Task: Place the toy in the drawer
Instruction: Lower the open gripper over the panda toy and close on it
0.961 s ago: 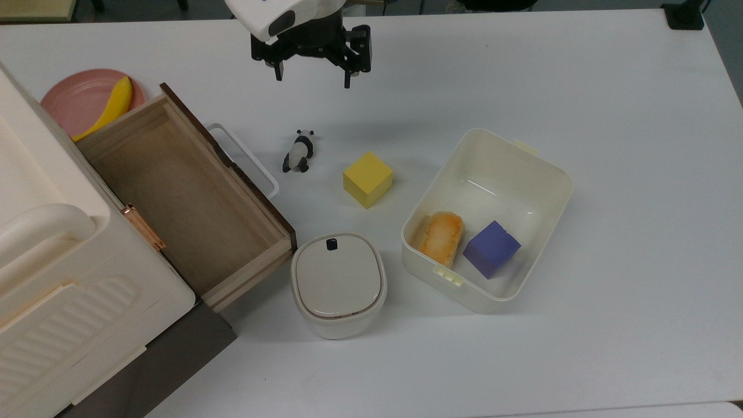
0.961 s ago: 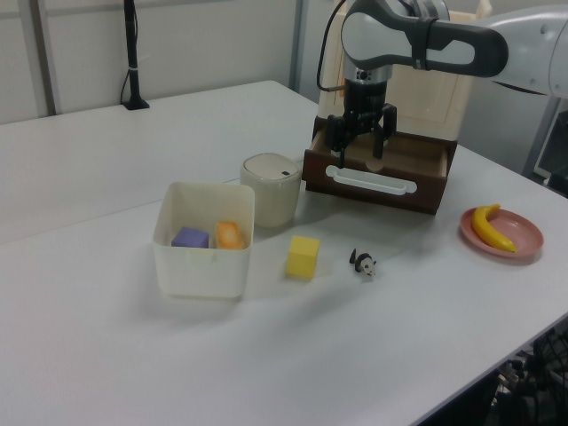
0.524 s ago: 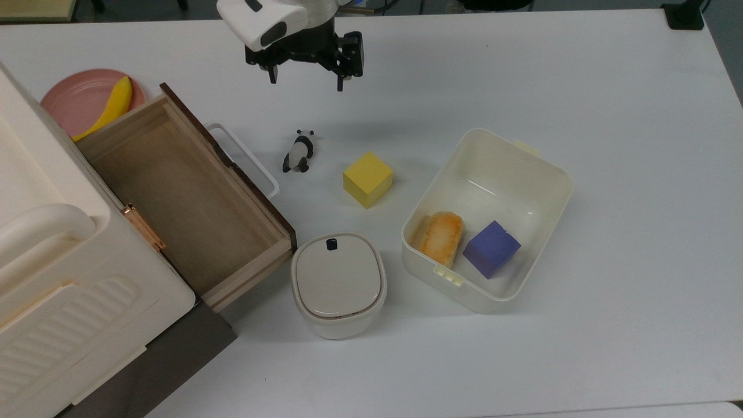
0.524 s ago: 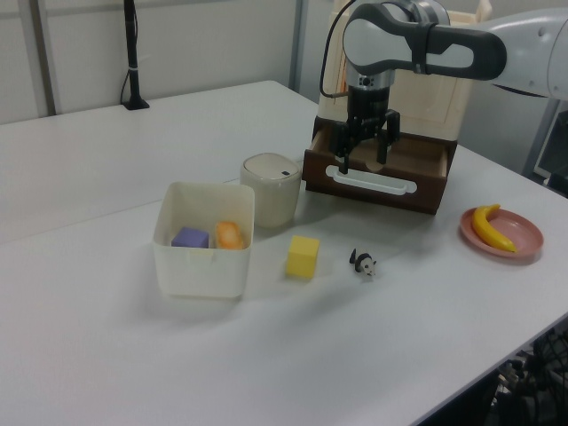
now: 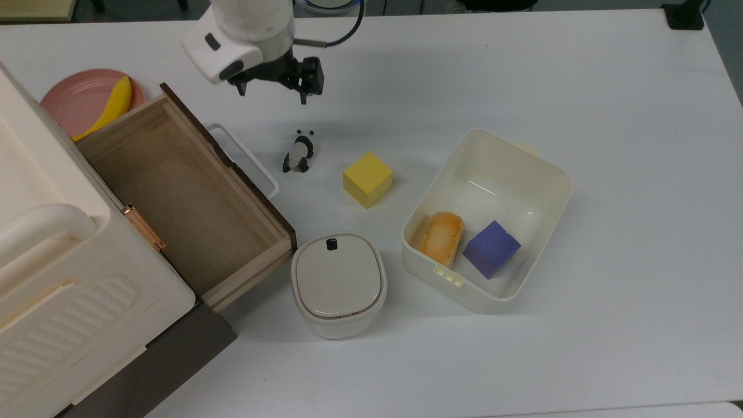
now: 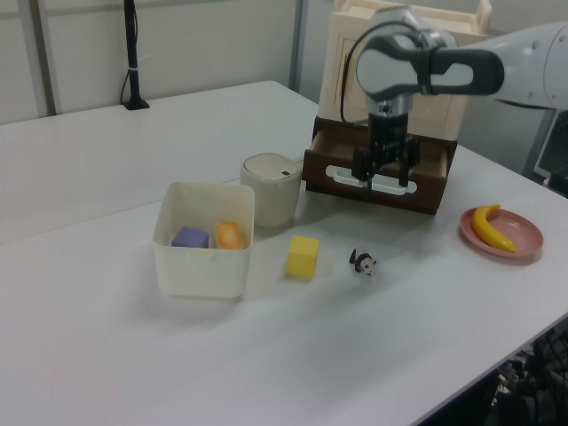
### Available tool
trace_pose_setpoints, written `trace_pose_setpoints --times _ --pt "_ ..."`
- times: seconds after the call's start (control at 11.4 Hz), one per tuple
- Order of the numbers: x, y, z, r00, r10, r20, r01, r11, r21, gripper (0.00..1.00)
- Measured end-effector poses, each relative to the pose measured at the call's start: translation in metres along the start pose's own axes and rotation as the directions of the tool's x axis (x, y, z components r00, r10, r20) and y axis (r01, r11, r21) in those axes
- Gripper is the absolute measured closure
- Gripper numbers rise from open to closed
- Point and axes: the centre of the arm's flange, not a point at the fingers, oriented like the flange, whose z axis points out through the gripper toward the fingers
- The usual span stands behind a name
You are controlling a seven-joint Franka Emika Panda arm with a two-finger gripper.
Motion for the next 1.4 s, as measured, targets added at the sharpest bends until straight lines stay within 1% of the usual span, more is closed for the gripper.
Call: trace_pose_setpoints --times 0.17,0.35,0.61,0.79,0.96,1.14,1.22,1.31,1.4 --pt "0.002 -0.001 0.032 1.000 -0.001 0.004 0.001 1.000 0.001 0.00" --pt "0.000 -0.012 0.063 1.000 -0.003 0.016 0.003 1.000 -0.002 0.00" --pt "-0.001 -0.041 0.098 0.998 0.049 -0.030 -0.049 0.999 -0.001 0.04" --pt "-0.005 -0.052 0.119 0.997 0.061 -0.057 -0.061 0.998 -0.004 0.06" --pt "-0.009 -0.054 0.132 0.997 0.053 -0.051 -0.054 0.998 -0.015 0.10" --pt "-0.011 -0.054 0.145 0.999 0.038 -0.032 -0.039 0.998 -0.041 0.20" --pt "-0.010 -0.054 0.152 0.999 0.028 -0.024 -0.029 0.998 -0.052 0.34" --pt "-0.009 -0.053 0.155 1.000 0.010 -0.021 -0.011 0.998 -0.056 0.52" --pt "-0.008 -0.052 0.155 1.000 0.000 -0.021 -0.001 0.998 -0.056 0.67"
